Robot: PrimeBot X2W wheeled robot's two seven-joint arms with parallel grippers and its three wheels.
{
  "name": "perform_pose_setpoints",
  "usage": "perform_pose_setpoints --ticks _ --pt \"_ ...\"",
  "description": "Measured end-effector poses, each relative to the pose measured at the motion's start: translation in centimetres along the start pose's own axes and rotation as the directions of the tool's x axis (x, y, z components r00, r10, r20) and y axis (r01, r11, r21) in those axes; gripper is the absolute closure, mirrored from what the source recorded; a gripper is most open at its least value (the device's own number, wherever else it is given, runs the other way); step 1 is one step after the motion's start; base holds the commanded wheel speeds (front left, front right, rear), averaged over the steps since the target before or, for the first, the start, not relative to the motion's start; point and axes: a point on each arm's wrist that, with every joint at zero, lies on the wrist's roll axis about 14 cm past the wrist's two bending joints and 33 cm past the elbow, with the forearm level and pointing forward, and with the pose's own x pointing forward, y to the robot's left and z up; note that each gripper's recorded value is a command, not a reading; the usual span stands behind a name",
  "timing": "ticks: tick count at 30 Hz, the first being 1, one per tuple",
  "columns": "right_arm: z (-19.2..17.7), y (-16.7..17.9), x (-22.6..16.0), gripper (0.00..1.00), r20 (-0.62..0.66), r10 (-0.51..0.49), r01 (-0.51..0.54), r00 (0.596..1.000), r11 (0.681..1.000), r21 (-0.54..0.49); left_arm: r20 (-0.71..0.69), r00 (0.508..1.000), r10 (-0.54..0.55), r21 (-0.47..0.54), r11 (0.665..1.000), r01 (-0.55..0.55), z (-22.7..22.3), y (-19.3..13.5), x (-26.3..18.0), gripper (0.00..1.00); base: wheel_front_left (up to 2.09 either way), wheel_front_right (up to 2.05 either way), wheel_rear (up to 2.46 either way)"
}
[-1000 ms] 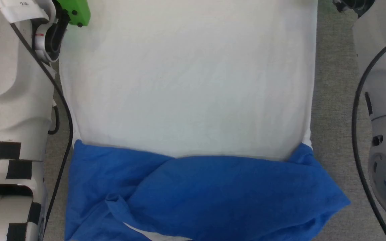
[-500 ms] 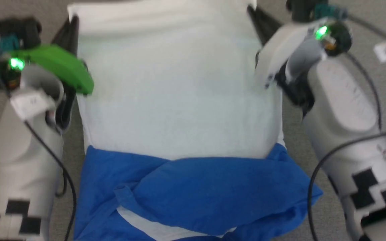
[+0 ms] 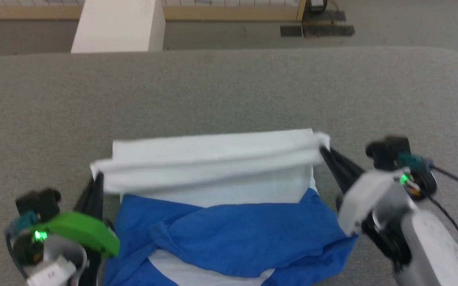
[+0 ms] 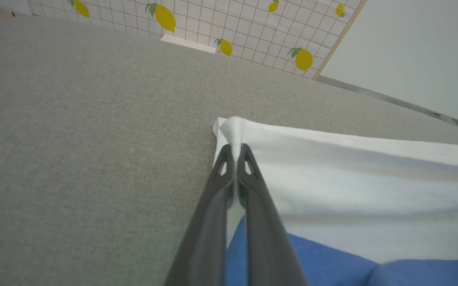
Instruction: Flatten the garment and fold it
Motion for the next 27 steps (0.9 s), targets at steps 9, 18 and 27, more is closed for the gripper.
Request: perform_pose_setpoints --ticks 9,18,27 --pt "-5.1 1.7 -7.4 1.0 -0.194 -0.033 0.046 0.98 0.997 0.063 -0.084 0.995 0.055 -0.075 0.995 -0.061 -3.5 0.9 -6.0 1.0 0.0 0.0 0.0" --pt "-10.7 3.8 -10.8 1.0 -0.397 -0.036 0.085 0.917 0.991 0.105 -0.187 0.98 0.07 -0.102 0.991 -0.091 -7.2 1.2 -8.9 1.0 0.0 0.0 0.0" --pt "-11.3 3.3 -11.9 0.0 -0.362 -0.08 0.13 0.929 0.985 0.116 -0.066 0.992 0.107 -0.09 0.99 -0.113 -5.9 1.5 -10.4 0.0 0.0 0.0 0.0"
